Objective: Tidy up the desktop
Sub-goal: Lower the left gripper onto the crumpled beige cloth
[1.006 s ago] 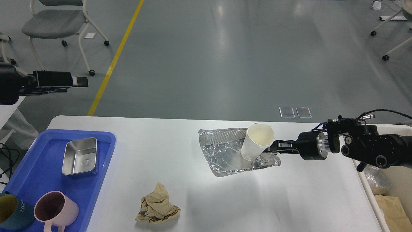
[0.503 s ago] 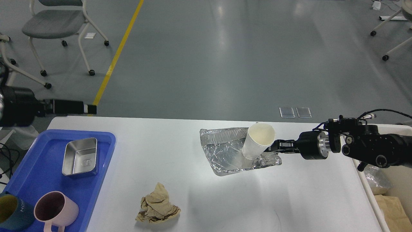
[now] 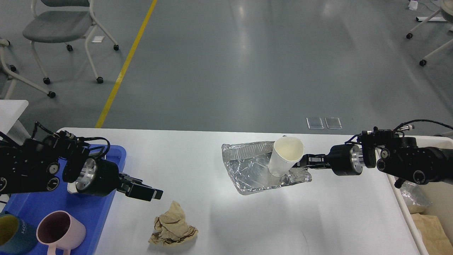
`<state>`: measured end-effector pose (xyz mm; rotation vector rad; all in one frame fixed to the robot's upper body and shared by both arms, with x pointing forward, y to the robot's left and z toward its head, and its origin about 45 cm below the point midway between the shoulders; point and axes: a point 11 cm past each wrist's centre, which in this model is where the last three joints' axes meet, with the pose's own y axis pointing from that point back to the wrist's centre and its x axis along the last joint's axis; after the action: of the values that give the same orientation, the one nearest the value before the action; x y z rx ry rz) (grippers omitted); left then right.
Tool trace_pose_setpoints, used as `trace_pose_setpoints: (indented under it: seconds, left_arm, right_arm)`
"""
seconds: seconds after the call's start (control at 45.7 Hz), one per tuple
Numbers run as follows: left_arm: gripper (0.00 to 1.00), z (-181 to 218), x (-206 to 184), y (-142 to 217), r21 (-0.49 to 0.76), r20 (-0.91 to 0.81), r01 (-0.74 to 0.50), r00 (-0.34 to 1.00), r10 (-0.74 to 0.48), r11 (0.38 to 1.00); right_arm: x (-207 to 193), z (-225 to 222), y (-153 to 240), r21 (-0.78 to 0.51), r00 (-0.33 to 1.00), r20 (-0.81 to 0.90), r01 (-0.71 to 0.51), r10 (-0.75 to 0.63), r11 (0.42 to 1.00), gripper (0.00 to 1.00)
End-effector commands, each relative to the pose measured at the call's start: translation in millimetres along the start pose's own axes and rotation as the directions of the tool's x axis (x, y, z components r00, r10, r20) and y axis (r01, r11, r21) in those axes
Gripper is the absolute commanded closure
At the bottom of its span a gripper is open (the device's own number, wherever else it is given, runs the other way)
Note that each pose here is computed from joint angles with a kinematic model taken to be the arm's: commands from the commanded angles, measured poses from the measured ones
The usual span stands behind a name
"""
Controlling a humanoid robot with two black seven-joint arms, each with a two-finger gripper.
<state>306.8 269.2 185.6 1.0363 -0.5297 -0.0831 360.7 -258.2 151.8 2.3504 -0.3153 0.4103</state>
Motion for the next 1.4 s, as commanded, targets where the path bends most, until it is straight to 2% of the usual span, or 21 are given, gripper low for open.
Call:
trace_pose_setpoints:
  seconds: [0.0,0.109,0.219,0.328,0.437,0.59,0.722,0.962,1.137,1.378]
  left_arm:
    - [0.04,7,-1,-10,-0.003,0.037,0.038,0.999,-0.038,0.999]
    - [0.04,7,11,0,0.008,0.051,0.013,0.999,-0.013,1.0]
    - [0.04,-7,18,26,0.07,0.058,0.019,0.998,-0.023,0.997]
    - [0.03,-11,45,76,0.118,0.073,-0.012,0.997,0.003,0.993]
    - [0.03,-1,68,119,0.09,0.05,-0.045,0.998,0.041,0.995]
    - [0.03,5,73,128,0.092,0.056,-0.027,0.998,0.022,0.995]
    - [0.03,2,64,113,0.091,0.052,0.009,0.999,-0.014,0.996]
    - [0.03,-15,10,28,0.122,0.113,0.081,0.989,-0.094,0.989]
    - [0.03,-2,-20,-30,0.114,0.192,0.133,0.969,-0.154,0.984]
    - [0.03,19,-27,-75,0.093,0.275,0.169,0.943,-0.189,0.981]
  right_arm:
    - [-1,3,0,-0.005,1.0,0.004,-0.001,0.001,1.0,1.0]
    - [-1,3,1,-0.006,1.0,0.004,0.0,0.0,1.0,1.0]
    - [-3,5,1,-0.015,1.0,0.001,0.009,-0.009,1.0,1.0]
    - [-3,4,1,-0.015,1.0,-0.002,0.013,-0.013,1.0,1.0]
    - [-4,2,-3,-0.008,1.0,-0.005,0.017,-0.017,1.0,1.0]
    - [-4,2,-3,-0.009,1.0,-0.004,0.018,-0.018,1.0,1.0]
    - [-6,3,-4,-0.01,1.0,0.0,0.021,-0.021,1.0,1.0]
    - [-6,6,-3,-0.016,1.0,0.002,0.017,-0.017,1.0,1.0]
    - [-5,6,-3,-0.016,1.0,0.001,0.016,-0.016,1.0,1.0]
    - [-4,6,-2,-0.017,1.0,-0.002,0.014,-0.014,1.0,1.0]
